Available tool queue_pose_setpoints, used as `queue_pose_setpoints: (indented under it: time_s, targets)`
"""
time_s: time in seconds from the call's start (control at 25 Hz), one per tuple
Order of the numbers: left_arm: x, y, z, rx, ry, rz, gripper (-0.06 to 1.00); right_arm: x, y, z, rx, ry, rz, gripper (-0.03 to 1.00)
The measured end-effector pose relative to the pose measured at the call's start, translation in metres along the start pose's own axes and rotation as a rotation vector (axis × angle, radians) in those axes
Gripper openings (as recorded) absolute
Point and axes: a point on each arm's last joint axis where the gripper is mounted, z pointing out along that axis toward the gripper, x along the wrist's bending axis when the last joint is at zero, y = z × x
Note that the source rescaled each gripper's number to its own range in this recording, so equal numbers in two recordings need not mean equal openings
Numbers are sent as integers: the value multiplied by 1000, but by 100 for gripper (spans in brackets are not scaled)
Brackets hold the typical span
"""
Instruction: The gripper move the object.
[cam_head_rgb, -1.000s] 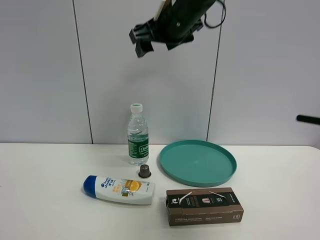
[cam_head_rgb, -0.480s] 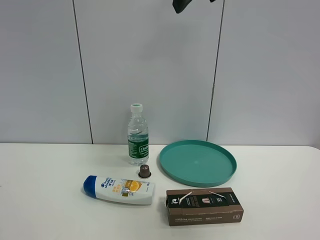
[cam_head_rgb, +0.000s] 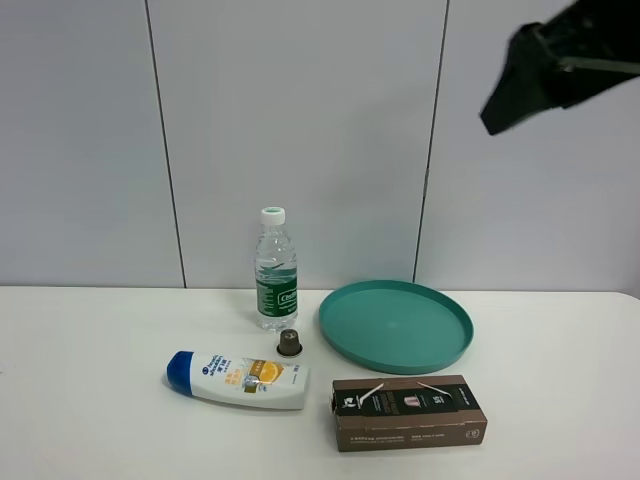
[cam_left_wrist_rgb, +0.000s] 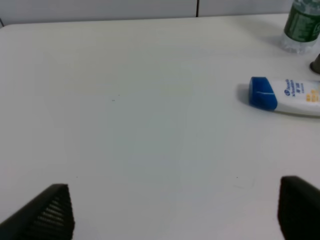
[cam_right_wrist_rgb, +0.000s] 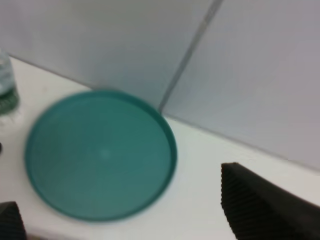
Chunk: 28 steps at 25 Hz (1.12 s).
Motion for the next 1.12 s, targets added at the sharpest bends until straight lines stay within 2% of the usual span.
queue_pose_setpoints:
  time_s: [0.16, 0.28, 0.48, 0.56, 0.76, 1.12]
  targets:
    - [0, 0, 0, 0, 0, 0, 100, -26, -47, -35, 21, -101, 126, 47]
    - [0, 0, 0, 0, 0, 0, 100, -36, -74, -68, 26, -182, 218, 47]
    - [0, 0, 0, 0, 0, 0, 100, -38, -110, -120, 7, -326, 356, 47]
    - [0, 0, 0, 0, 0, 0, 100, -32, -124, -135, 0, -356, 373, 49]
    - [0, 0, 0, 0, 0, 0, 100, -12, -161, -144, 37, -331, 402, 59]
    - [0, 0, 0, 0, 0, 0, 100, 12, -208, -144, -32, -314, 420, 61]
